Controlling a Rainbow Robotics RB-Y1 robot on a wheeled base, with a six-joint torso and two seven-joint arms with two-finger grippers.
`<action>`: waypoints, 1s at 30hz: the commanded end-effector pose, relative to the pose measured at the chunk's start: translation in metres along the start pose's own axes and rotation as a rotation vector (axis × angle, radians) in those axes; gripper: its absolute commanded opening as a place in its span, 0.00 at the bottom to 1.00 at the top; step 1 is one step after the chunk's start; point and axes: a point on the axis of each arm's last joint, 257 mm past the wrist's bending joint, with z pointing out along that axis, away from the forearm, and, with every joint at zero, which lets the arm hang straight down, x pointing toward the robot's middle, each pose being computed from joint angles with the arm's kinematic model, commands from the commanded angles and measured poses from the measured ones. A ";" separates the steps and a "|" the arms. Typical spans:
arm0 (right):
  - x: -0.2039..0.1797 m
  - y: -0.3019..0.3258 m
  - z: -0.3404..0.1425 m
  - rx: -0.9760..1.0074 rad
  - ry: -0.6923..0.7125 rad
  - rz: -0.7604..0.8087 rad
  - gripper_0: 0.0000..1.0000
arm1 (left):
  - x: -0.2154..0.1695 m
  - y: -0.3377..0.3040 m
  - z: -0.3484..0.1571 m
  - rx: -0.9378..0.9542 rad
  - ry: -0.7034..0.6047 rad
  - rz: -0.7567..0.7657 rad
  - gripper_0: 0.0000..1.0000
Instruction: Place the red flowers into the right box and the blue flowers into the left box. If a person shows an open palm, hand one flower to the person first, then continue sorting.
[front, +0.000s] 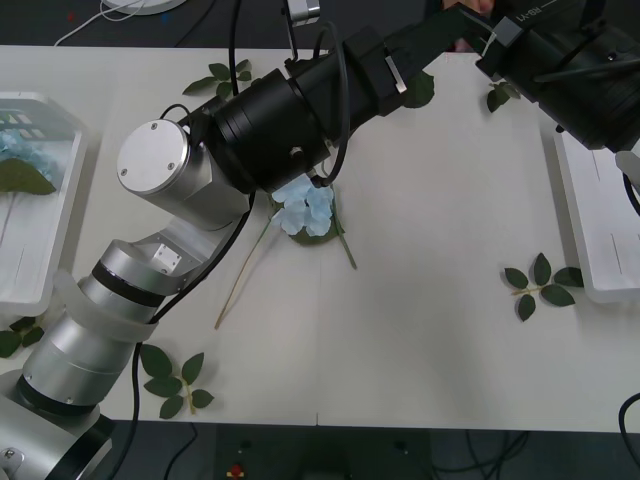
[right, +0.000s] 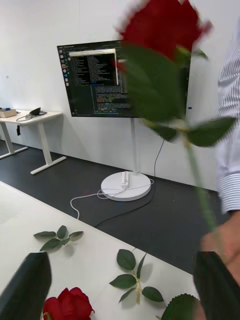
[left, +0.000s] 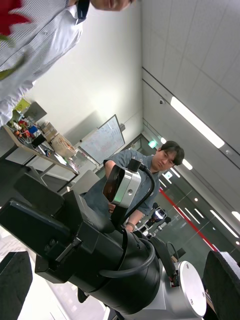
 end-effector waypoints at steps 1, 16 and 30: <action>-0.022 0.013 0.012 -0.021 -0.046 -0.033 1.00 | -0.012 -0.037 0.019 0.080 -0.017 0.078 1.00; -0.018 0.015 0.008 -0.058 -0.014 -0.018 1.00 | -0.012 -0.037 0.019 0.080 -0.017 0.078 1.00; -0.018 0.027 -0.009 -0.188 0.071 -0.013 1.00 | -0.017 -0.026 0.006 0.072 0.015 0.048 1.00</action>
